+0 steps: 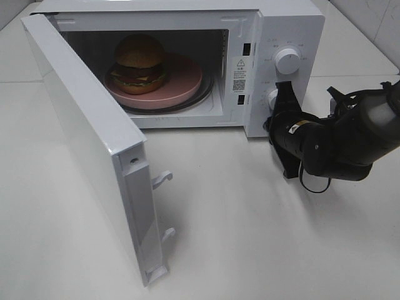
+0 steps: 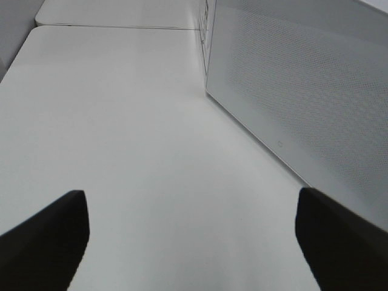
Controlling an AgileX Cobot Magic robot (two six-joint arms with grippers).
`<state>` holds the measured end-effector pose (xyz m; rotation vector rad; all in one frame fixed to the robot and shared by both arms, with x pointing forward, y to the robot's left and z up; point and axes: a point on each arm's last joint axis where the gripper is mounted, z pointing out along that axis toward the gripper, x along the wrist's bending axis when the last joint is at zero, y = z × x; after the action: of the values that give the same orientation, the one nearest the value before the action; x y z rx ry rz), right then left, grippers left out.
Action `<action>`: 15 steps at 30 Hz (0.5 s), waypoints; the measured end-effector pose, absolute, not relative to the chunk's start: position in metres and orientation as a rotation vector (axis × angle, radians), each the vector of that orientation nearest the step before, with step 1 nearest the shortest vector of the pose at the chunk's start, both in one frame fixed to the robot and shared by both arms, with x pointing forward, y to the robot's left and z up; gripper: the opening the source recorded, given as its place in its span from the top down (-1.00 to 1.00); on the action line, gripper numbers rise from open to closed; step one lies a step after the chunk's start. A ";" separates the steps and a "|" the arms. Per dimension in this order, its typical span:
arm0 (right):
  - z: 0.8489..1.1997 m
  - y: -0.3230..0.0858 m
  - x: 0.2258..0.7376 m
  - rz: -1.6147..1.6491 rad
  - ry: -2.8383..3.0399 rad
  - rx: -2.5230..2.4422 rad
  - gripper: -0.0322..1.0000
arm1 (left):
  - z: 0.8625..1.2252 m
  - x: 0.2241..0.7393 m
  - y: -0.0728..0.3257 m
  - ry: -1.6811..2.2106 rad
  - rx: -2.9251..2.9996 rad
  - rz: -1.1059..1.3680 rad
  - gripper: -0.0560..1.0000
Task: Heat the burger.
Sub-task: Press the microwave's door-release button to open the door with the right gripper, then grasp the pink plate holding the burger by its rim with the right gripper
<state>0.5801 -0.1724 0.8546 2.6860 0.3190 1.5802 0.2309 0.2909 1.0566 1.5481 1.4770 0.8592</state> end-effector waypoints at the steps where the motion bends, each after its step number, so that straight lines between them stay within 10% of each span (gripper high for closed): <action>1: 0.857 -0.173 0.578 1.575 0.336 2.691 0.94 | 1.057 0.231 0.291 1.477 1.548 0.859 -0.70; 15: 0.880 -0.171 0.554 1.467 0.577 2.763 0.94 | 1.057 0.231 0.291 1.477 1.548 0.859 -0.70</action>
<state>0.5541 -0.1713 0.8800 2.7629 0.5774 1.4667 0.2309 0.2909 1.0566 1.5481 1.4770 0.8592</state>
